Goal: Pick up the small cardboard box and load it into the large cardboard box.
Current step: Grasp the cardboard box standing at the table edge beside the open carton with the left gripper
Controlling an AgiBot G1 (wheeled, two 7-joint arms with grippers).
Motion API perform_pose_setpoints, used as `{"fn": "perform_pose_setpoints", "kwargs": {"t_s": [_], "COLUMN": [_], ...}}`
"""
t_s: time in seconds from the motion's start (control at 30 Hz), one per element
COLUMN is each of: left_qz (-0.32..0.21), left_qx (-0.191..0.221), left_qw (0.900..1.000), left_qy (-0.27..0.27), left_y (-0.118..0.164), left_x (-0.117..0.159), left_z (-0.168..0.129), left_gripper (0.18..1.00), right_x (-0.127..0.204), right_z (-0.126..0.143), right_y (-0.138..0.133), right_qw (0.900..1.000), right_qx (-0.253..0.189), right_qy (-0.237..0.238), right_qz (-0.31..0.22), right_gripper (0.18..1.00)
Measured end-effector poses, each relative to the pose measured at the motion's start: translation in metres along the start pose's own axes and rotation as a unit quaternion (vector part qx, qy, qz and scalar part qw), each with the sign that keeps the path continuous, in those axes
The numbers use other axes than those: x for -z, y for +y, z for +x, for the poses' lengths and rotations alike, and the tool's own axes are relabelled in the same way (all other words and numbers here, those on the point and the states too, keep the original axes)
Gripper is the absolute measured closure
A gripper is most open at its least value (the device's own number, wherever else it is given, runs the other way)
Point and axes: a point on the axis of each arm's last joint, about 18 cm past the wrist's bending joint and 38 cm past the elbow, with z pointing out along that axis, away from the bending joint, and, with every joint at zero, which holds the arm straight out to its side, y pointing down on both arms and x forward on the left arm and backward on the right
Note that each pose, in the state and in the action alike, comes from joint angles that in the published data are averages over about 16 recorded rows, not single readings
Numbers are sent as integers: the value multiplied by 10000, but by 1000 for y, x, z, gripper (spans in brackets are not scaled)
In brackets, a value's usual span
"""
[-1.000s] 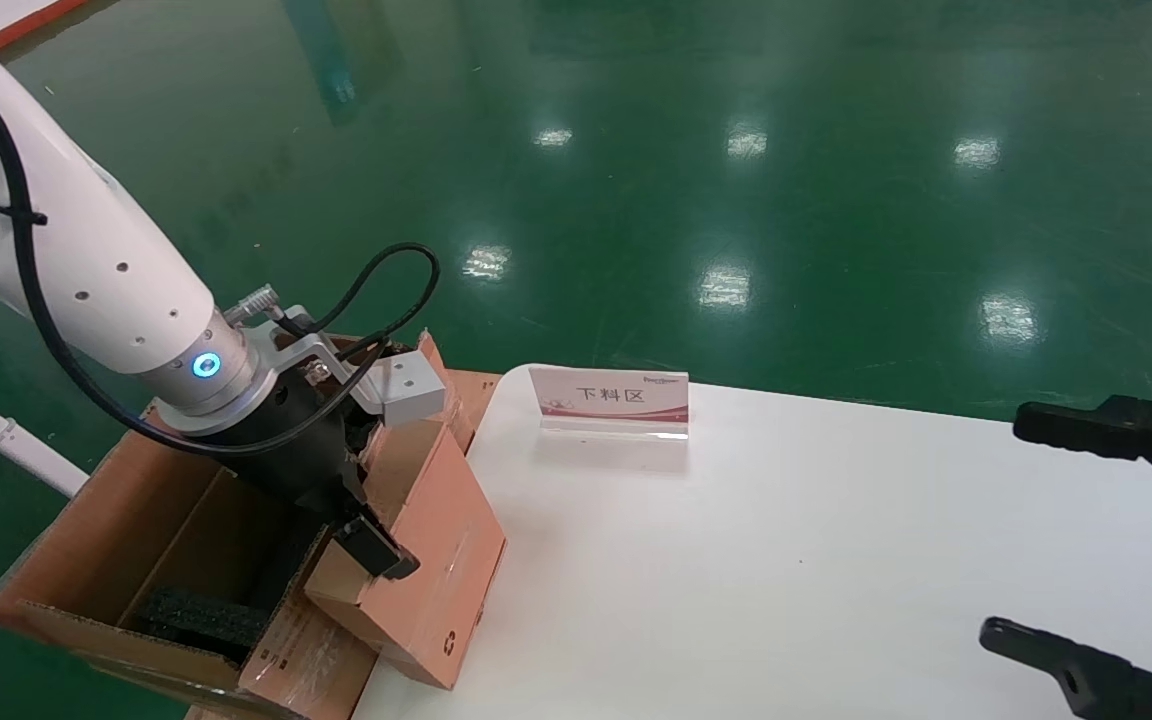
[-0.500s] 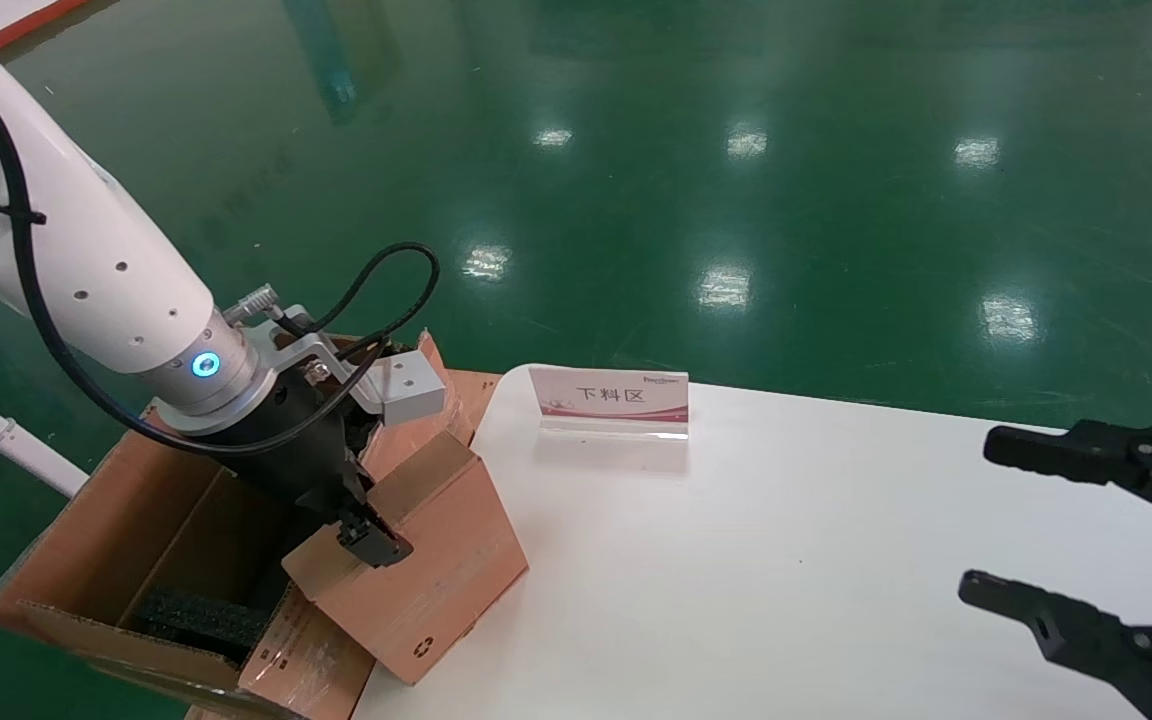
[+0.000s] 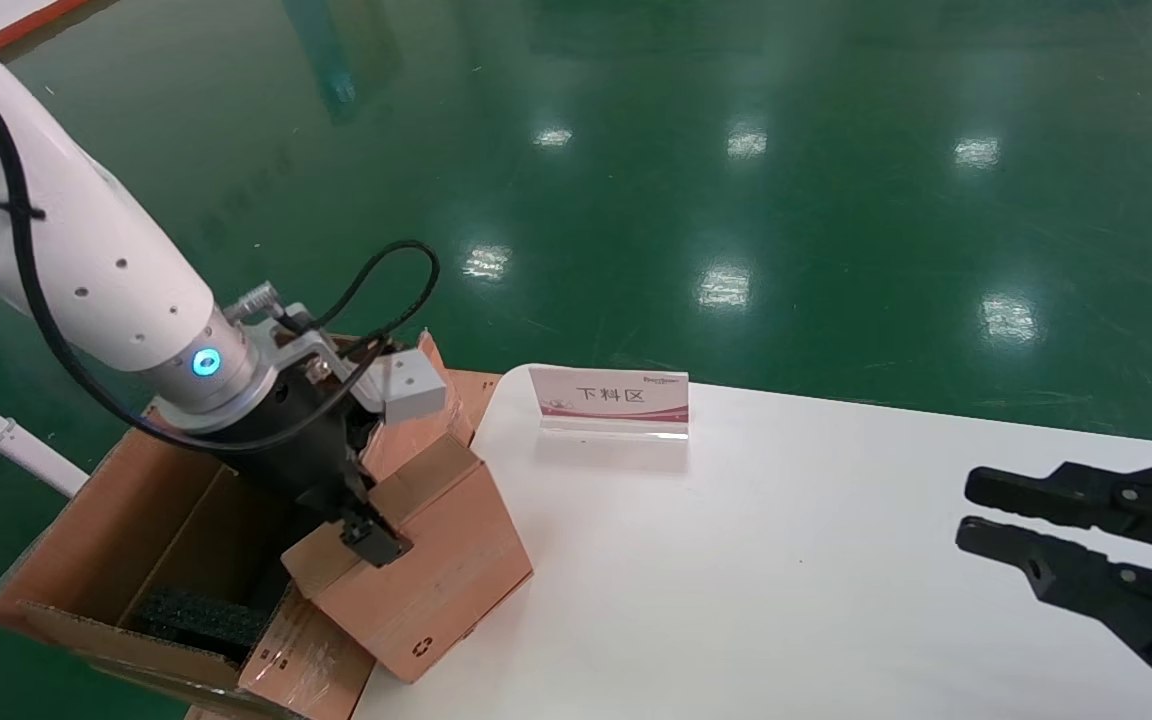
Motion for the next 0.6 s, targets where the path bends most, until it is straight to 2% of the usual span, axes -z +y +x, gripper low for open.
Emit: {"fn": "perform_pose_setpoints", "kwargs": {"t_s": [0.2, 0.43, 0.6], "left_qz": [617, 1395, 1661], "left_qx": [82, 110, 108], "left_qw": [9979, 9882, 9807], "left_qy": [-163, -625, -1029], "left_y": [-24, -51, -57], "left_x": [41, 117, 170], "left_z": [-13, -36, -53], "left_gripper": [748, 753, 755], "right_x": [0, 0, 0], "right_z": [0, 0, 0], "right_y": [0, 0, 0], "right_qw": [10000, 10000, 10000], "right_qx": [0, 0, 0], "right_qy": [0, 0, 0], "right_qz": [0, 0, 0], "right_gripper": [887, 955, 978]}}
